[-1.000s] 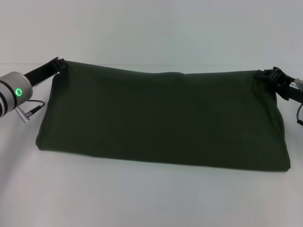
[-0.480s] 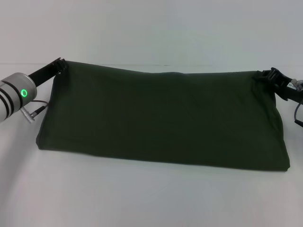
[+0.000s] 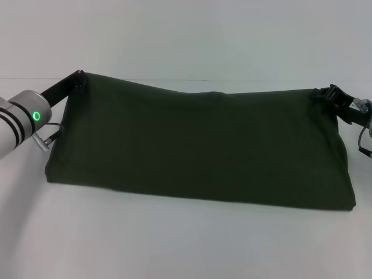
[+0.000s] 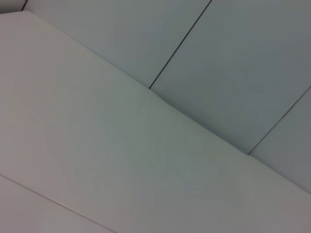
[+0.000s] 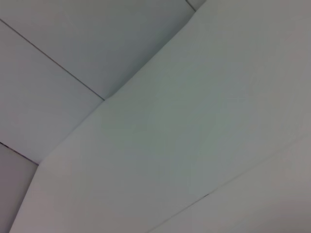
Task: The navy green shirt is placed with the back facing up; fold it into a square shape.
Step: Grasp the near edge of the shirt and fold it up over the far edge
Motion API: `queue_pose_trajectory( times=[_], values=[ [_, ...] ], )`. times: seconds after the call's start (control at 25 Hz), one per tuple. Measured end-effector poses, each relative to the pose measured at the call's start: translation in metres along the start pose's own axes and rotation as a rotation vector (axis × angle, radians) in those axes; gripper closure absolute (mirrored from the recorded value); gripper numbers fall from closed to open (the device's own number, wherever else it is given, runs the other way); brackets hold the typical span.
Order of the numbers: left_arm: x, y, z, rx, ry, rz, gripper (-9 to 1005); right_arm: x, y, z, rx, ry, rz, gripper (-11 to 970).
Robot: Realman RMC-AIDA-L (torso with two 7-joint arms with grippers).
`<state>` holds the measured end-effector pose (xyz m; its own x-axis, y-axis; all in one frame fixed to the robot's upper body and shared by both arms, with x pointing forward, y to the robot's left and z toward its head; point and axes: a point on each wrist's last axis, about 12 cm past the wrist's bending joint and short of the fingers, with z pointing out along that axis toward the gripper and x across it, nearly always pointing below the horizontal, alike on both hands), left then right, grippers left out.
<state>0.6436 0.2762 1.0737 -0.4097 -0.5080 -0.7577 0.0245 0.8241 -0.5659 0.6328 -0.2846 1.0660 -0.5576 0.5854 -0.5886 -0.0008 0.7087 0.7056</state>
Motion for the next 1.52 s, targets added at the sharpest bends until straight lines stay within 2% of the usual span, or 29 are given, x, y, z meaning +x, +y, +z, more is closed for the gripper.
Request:
queue_pose_trajectory(
  times=[0.24,0.4,0.6,0.68,0.88,1.0,1.12,1.36,1.52],
  values=[
    [0.004,0.000,0.001,-0.009,-0.046,-0.023,913,-0.003,0.000,0.001,0.006,-0.042,-0.025,918],
    [0.015,-0.002,0.003,-0.036,-0.131,-0.032,859,-0.003,0.001,0.002,-0.006,-0.084,-0.048,835],
    [0.020,-0.003,0.003,-0.038,-0.136,-0.032,792,-0.001,-0.003,0.004,0.036,-0.097,-0.029,683],
    [0.021,-0.002,0.002,-0.037,-0.136,-0.036,700,0.001,-0.005,0.005,0.051,-0.095,-0.020,618],
    [0.028,-0.005,0.000,0.003,-0.112,-0.040,471,0.002,-0.006,0.004,0.057,-0.094,-0.016,366],
    [0.035,-0.008,-0.001,0.036,-0.070,-0.033,332,0.002,-0.008,0.003,0.060,-0.094,-0.013,250],
    [0.038,-0.008,-0.002,0.046,-0.059,-0.034,331,0.003,-0.009,0.002,0.057,-0.092,-0.011,133],
    [0.046,-0.010,-0.004,0.076,-0.029,-0.032,339,0.004,-0.016,-0.007,0.025,-0.081,-0.010,126],
    [0.049,-0.009,-0.007,0.088,-0.028,-0.038,338,0.006,-0.029,-0.023,-0.002,-0.077,0.002,123]
  ],
)
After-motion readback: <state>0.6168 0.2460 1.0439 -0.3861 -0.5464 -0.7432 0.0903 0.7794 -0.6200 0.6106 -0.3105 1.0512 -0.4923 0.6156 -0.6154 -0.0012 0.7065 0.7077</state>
